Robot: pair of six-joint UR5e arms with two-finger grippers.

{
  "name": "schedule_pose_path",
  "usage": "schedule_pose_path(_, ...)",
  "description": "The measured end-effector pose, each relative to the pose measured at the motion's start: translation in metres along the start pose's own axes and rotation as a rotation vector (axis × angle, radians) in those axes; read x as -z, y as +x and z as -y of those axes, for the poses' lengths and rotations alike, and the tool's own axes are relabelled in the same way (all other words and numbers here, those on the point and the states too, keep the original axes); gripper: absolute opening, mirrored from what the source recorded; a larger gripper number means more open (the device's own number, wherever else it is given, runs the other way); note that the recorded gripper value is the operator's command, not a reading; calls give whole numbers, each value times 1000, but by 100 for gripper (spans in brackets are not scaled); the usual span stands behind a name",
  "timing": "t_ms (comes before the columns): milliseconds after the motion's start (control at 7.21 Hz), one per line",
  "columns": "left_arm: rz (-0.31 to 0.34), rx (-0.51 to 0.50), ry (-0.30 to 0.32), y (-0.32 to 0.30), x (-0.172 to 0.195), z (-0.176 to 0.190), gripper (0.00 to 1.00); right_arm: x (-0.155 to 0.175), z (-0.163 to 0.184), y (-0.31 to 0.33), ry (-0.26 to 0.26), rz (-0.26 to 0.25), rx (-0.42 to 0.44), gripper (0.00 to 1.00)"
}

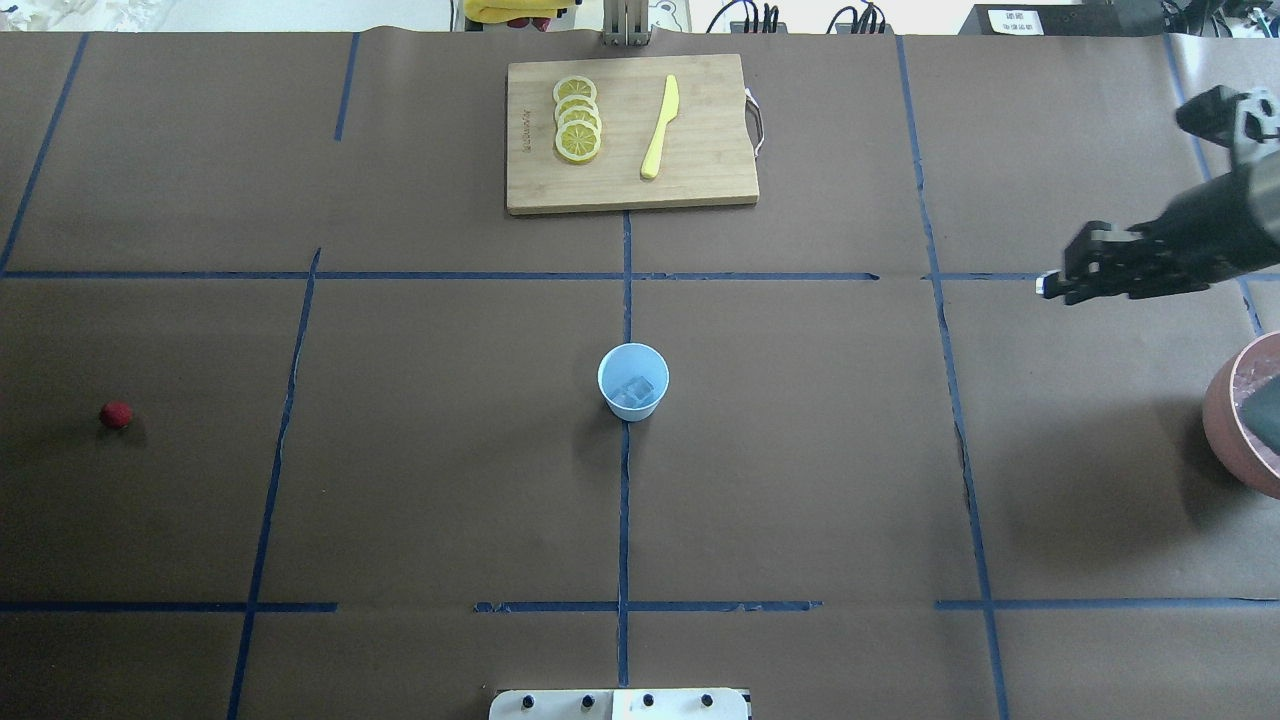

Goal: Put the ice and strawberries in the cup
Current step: 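Carry the ice cube over the blue cup and release it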

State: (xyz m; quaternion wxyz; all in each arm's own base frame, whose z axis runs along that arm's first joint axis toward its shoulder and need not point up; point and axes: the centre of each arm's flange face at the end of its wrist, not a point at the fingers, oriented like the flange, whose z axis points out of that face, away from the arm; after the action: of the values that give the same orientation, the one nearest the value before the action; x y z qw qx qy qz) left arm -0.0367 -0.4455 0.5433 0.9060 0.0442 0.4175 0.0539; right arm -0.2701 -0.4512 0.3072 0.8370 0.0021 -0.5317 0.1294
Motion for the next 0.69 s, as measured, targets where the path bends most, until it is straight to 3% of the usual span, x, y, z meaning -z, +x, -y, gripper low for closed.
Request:
schedule_pose_path(278, 0, 1, -1, 0, 0, 0, 100, -85, -63, -119, 27, 27, -83, 1)
schedule_pose_path(555, 0, 3, -2, -1, -1, 0, 100, -150, -104, -190, 52, 25, -122, 6)
schedule_pose_path(694, 1, 3, -2, -1, -1, 0, 100, -167, -113, -210, 70, 23, -128, 44)
